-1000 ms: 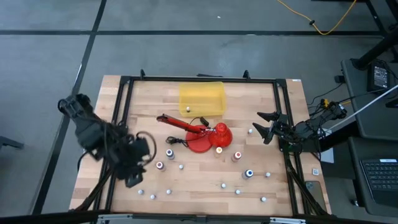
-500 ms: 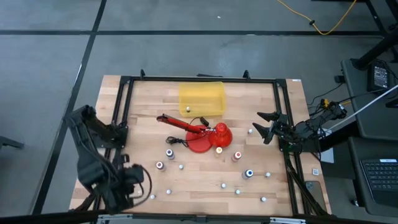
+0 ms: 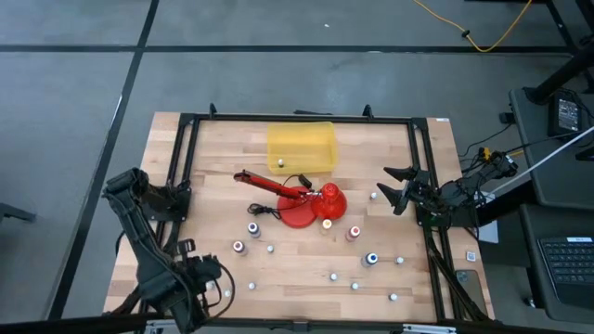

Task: Pick & Place food coloring
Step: Put the black food coloring bottle into the yellow bin

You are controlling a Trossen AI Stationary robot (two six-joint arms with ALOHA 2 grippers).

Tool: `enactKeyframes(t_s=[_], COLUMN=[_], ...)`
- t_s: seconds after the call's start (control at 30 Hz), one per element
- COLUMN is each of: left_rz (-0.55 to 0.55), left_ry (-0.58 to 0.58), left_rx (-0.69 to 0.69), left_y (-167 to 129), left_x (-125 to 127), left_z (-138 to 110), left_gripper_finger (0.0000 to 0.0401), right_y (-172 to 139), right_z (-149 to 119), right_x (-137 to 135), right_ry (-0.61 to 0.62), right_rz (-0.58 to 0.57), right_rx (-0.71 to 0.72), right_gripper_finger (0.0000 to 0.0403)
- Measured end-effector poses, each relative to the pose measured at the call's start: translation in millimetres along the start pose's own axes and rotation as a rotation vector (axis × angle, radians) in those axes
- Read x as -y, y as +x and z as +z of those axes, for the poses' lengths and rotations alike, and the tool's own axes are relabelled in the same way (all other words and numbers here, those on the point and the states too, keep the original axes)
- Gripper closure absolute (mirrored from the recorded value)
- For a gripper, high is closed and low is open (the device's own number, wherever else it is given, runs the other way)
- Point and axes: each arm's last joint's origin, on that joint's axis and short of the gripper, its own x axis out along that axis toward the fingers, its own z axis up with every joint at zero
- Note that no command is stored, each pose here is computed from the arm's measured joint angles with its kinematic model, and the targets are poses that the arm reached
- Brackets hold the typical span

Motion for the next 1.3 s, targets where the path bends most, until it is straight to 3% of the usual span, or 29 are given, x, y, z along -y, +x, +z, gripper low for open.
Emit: enactKeyframes(t_s=[0.63, 0.87, 1.3], left_rz=[-0.08, -0.053, -0.119], left_ry=[-0.375, -0.405, -0.434], left_rx=[-0.069, -0.062, -0.068], left_y=[76.8, 105.1, 133.6], left_x=[14.1, 13.5, 20.2], left_z=[-7.3, -10.2, -12.0], left_gripper_finger=[0.0271, 0.0271, 0.0271], right_y=[0.0, 0.0, 0.0], right_z=[-0.1, -0.1, -0.1], right_x=[0.0, 0.0, 0.0], right_ry=[0.0, -0.001, 0.0], right_rz=[0.0, 0.0, 0.0], right_rx=[0.0, 0.0, 0.0], right_gripper_finger=[0.0056, 0.0056, 0.0056])
